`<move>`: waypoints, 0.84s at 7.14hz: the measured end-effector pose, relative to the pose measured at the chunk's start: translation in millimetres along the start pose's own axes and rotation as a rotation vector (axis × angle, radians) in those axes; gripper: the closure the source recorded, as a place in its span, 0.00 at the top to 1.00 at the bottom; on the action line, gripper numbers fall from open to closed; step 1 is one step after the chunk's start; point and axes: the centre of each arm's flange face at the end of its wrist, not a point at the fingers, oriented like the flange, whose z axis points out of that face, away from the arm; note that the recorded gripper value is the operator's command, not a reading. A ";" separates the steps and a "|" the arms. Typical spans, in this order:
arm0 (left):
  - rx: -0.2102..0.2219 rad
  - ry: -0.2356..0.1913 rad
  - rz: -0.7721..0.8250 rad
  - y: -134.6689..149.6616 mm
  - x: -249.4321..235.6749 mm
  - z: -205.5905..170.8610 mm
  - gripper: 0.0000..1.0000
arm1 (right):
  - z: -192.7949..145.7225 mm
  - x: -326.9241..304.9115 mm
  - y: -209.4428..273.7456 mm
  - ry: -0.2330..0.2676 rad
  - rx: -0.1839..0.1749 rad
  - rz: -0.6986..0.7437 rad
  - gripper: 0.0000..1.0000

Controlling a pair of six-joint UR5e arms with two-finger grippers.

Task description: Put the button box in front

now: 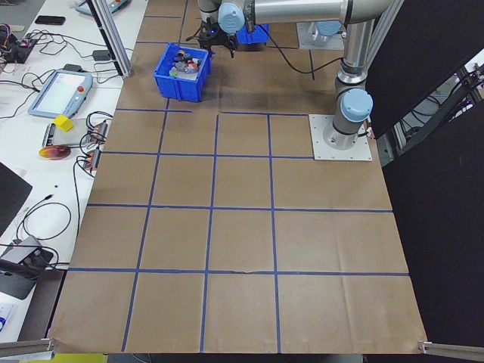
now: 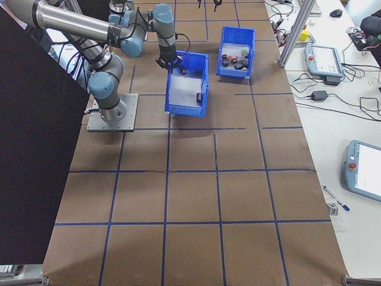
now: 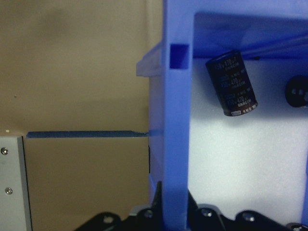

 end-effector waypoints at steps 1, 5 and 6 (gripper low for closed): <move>0.016 0.036 0.233 -6.6 -12.9 -21.2 0.99 | 1.0 -8.3 -23.7 0.007 0.002 0.000 0.08; 0.144 0.069 1.180 -19.2 -40.1 -71.9 0.99 | 20.0 -20.9 -98.9 0.048 0.011 0.016 0.08; 0.161 0.061 1.333 -19.6 -42.0 -74.9 0.99 | 27.5 -24.8 -116.6 0.056 0.012 0.018 0.08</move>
